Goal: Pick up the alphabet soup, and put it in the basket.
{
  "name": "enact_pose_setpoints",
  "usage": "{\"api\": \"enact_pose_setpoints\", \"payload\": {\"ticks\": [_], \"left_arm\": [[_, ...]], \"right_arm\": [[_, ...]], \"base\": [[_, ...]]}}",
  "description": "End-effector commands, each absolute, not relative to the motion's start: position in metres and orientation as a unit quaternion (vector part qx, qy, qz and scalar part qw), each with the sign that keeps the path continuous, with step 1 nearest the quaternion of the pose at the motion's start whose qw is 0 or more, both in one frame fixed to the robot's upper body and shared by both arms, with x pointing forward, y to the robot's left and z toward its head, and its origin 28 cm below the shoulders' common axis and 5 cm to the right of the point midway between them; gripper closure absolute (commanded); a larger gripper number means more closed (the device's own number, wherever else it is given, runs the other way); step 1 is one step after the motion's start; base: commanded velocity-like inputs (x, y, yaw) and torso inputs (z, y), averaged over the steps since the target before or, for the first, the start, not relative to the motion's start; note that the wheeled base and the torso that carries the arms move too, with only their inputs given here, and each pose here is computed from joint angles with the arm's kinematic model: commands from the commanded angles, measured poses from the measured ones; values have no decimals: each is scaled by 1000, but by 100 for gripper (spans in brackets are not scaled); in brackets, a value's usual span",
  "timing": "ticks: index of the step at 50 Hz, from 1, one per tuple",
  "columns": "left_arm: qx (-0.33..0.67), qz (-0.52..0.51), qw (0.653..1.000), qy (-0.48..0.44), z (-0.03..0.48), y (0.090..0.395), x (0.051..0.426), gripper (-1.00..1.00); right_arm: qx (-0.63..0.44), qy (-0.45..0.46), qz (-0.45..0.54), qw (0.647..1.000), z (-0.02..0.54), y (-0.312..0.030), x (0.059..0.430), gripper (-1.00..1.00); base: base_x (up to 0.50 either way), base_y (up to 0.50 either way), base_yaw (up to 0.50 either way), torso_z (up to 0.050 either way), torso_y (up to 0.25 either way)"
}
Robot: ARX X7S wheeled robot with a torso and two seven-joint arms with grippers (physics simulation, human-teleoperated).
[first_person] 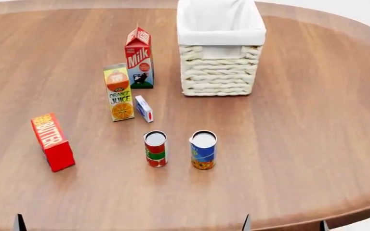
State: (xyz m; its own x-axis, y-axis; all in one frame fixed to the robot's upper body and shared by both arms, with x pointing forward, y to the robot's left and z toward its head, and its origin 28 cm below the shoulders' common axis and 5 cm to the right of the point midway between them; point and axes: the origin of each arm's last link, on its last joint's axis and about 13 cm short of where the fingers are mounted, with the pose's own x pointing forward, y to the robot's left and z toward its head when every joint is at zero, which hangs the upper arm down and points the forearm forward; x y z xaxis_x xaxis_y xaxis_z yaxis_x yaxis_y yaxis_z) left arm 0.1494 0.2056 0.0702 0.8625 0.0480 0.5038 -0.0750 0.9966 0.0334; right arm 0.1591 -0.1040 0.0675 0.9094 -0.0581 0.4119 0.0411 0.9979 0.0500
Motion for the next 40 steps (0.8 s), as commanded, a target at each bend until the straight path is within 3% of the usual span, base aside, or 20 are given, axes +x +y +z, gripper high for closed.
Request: {"api": "enact_pose_setpoints", "payload": {"ticks": [1,21,40], "left_arm": [[26,33,964,-262,71,205,148,-100],[26,37,963,-264,71,206,149,-100],[24,38,962,-268,72,206,147,-100]], "right_arm": [[21,-206,-18,978,66,-103,159,-100],[23,-208,-16,978,65,-102,160,-100],[18,-249,-11,968,68,-99,154,-100]], "base": [[0,-78,0,0,0],[-38,-341,0,0,0],[0,-1,0,0,0]]}}
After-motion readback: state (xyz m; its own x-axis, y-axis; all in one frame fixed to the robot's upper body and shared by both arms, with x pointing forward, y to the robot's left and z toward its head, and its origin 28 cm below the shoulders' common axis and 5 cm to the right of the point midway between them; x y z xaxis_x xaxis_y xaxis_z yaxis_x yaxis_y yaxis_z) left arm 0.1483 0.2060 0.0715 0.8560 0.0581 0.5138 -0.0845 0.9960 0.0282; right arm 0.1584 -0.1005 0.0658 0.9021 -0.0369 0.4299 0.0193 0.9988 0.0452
